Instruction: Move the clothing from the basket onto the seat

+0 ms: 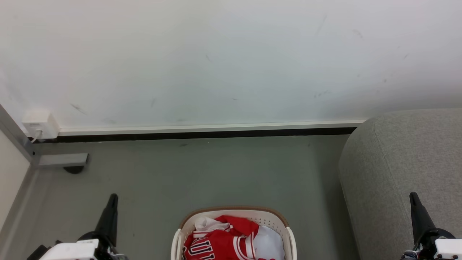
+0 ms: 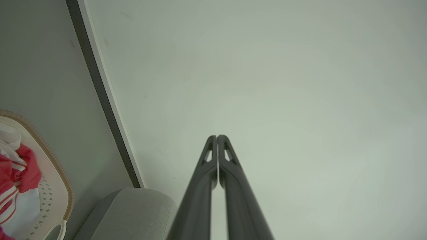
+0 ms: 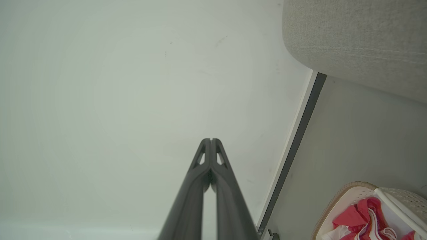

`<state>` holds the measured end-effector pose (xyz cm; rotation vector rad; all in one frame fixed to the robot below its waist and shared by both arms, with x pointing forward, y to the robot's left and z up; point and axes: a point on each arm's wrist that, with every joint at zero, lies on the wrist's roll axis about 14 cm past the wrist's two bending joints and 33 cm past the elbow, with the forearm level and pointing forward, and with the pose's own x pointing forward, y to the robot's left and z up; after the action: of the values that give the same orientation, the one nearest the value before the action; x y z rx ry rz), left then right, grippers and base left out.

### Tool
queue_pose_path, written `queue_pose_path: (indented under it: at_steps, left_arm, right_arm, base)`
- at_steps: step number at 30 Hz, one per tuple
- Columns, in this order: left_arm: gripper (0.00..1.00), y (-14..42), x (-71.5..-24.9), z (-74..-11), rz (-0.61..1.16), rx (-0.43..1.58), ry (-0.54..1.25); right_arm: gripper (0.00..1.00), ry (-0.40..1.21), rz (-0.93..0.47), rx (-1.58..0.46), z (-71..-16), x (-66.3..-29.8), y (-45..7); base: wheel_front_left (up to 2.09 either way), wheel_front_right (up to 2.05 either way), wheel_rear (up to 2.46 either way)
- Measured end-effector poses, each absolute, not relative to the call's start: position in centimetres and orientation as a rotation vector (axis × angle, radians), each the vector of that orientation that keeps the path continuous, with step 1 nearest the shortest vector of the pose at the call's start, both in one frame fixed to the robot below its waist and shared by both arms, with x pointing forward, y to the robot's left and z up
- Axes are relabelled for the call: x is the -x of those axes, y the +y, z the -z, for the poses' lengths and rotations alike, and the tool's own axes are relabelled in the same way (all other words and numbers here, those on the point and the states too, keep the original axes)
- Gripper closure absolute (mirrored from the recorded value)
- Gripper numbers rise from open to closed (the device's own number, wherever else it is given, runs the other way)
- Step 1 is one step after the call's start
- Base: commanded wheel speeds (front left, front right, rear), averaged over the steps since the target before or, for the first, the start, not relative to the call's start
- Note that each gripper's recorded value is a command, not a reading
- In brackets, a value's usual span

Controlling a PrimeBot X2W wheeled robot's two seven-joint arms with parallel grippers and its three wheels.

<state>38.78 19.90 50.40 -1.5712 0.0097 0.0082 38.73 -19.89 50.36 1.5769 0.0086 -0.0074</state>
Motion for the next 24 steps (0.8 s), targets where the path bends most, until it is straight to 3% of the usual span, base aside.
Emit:
queue_pose_path:
  at_steps: [24]
  left_arm:
    - [1.00,19.90,-38.78,-50.40,-0.008,1.571,0.010]
  right_arm:
    - [1.00,0.009,0.007,-1.577,-50.36,-38.73,-19.90]
  base:
    - [0.00,0.00,0.00]
